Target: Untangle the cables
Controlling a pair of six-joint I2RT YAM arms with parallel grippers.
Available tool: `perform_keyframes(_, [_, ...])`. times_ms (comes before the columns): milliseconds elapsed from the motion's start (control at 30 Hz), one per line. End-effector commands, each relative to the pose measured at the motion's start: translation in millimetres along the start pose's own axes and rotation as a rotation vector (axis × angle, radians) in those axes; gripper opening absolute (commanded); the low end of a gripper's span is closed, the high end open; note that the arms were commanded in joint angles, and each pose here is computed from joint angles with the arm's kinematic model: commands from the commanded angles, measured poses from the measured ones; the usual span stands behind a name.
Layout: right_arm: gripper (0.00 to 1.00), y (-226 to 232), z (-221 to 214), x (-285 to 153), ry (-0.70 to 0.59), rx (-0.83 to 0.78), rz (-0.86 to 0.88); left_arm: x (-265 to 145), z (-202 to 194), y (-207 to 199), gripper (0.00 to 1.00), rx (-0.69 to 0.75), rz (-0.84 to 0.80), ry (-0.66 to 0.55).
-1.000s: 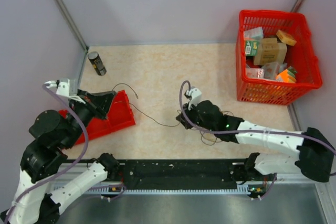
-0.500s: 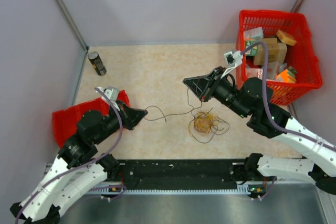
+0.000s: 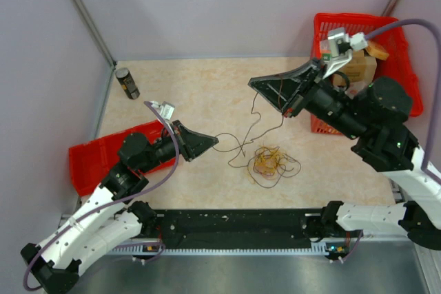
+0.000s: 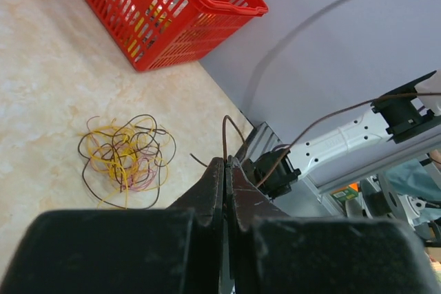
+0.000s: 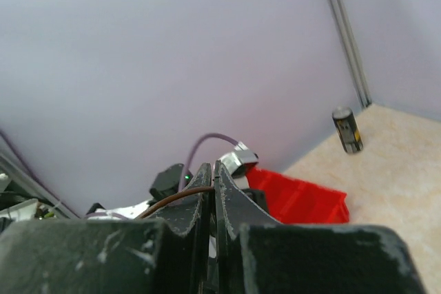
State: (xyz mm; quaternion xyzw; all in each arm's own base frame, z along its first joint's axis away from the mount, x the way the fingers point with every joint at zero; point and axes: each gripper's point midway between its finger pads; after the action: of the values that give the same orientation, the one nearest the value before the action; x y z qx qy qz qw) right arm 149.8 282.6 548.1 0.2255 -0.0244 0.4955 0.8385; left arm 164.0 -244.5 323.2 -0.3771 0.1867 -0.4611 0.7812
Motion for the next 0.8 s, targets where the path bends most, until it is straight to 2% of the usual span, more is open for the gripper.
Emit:
perform_keyframes(0, [0.00,24,34,-9,-0.061,-0.086,0.098,-3,18,-35,0.00,0.034,-0.131,-0.053])
perform_keyframes(133, [0.00,14,-8,7,-0.004,-0.054,0.104,-12,22,-25,0.00,0.067,-0.059,-0.084])
perform_keyframes(267, [0.00,0,-76,48,0.106,-0.019,0.129,-34,24,13,0.00,0.089,0.159,-0.145])
perform_keyframes(433, [0.00,-7,-120,87,0.195,-0.003,0.145,-84,37,57,0.00,0.080,0.444,-0.297])
perform_keyframes(533, [0.00,-16,-135,93,0.178,0.010,0.135,-105,33,83,0.00,0.072,0.560,-0.348])
perform_keyframes(633, [0.00,-35,-177,89,0.211,0.030,0.102,-109,19,109,0.00,0.042,0.647,-0.327])
perform_keyframes(767, [0.00,-74,-263,78,0.322,0.050,0.016,-91,-9,137,0.00,0.018,0.670,-0.232])
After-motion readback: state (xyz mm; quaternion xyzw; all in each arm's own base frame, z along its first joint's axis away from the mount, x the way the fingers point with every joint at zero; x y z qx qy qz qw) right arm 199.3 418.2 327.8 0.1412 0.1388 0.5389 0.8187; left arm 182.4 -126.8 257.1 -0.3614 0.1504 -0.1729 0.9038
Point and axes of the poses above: each gripper's point midway between its finger pads, its own x axis out along the fingers, its own y axis along the line the jaws close on, z = x × y, and after that the axes turned 8 degrees about -x, right-handed
